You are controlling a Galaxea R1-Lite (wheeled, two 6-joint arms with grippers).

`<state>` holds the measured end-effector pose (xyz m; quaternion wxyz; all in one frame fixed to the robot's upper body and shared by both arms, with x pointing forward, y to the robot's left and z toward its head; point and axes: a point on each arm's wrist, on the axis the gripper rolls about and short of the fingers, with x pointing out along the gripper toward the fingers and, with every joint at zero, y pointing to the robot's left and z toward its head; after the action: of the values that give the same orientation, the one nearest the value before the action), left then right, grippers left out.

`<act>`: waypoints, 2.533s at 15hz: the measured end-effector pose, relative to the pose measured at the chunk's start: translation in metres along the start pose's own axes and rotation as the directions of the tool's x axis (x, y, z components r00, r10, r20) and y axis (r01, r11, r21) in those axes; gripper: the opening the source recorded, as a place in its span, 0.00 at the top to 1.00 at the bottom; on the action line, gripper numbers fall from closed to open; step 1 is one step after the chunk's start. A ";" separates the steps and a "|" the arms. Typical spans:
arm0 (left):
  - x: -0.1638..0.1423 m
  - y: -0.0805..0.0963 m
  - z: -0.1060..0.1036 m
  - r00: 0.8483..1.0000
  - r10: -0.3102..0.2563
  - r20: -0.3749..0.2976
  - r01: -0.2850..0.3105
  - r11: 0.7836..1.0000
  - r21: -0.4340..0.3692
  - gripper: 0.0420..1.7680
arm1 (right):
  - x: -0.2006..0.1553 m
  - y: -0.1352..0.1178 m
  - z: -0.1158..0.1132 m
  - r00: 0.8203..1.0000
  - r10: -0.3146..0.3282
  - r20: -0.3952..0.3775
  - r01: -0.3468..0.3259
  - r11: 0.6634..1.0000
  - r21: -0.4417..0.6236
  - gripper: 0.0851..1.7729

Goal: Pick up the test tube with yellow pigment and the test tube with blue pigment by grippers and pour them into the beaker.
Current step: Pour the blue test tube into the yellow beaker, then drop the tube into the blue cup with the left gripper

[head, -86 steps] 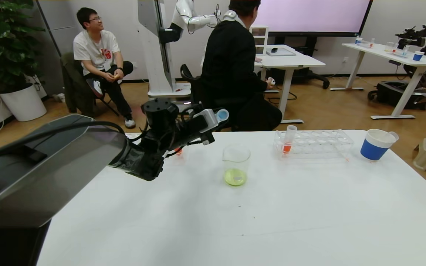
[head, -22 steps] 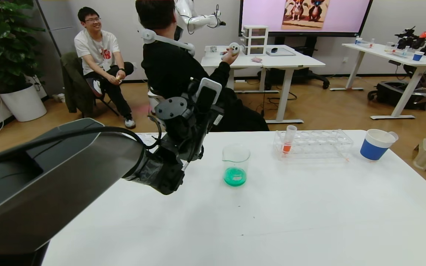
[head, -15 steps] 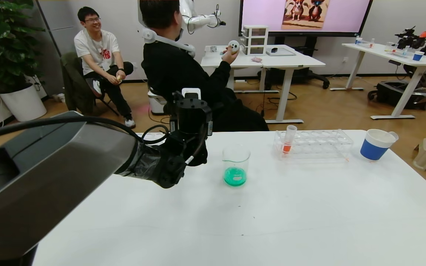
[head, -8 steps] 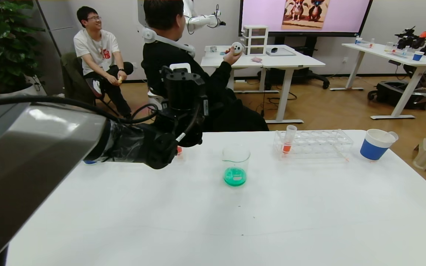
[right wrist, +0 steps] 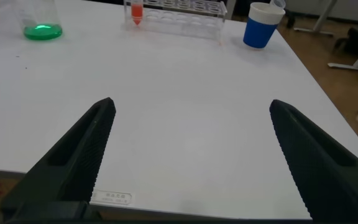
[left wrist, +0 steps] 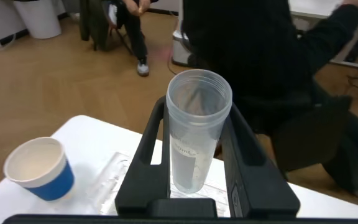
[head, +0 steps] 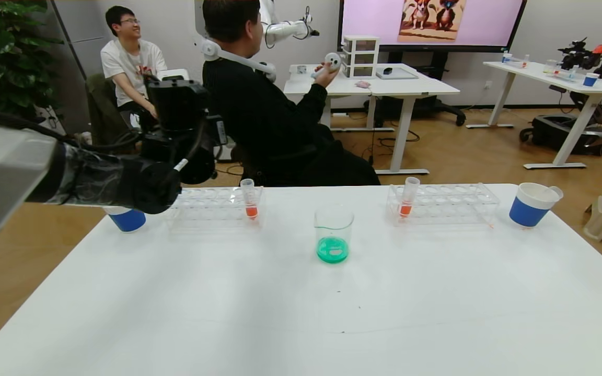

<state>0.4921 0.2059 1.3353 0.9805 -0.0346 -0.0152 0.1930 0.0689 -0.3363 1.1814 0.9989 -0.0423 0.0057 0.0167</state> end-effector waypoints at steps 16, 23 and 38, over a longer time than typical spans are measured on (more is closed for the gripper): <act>0.063 0.147 -0.031 0.989 0.148 -0.012 -0.147 0.989 0.018 0.74 | 0.000 0.000 0.000 1.000 0.000 0.000 0.000 1.000 0.000 0.03; 0.105 0.173 -0.047 0.973 0.230 -0.032 -0.228 0.973 0.034 0.74 | 0.000 0.000 0.000 1.000 0.000 0.000 0.000 1.000 0.000 0.03; 0.113 0.179 -0.104 0.960 0.233 -0.158 -0.221 0.971 0.091 0.74 | 0.000 0.000 0.000 1.000 0.000 0.000 0.000 1.000 0.000 0.03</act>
<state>0.5339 0.4072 1.2201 0.9502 -0.0167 0.0784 0.3010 0.0689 -0.3363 1.1814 0.9989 -0.0423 0.0057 0.0167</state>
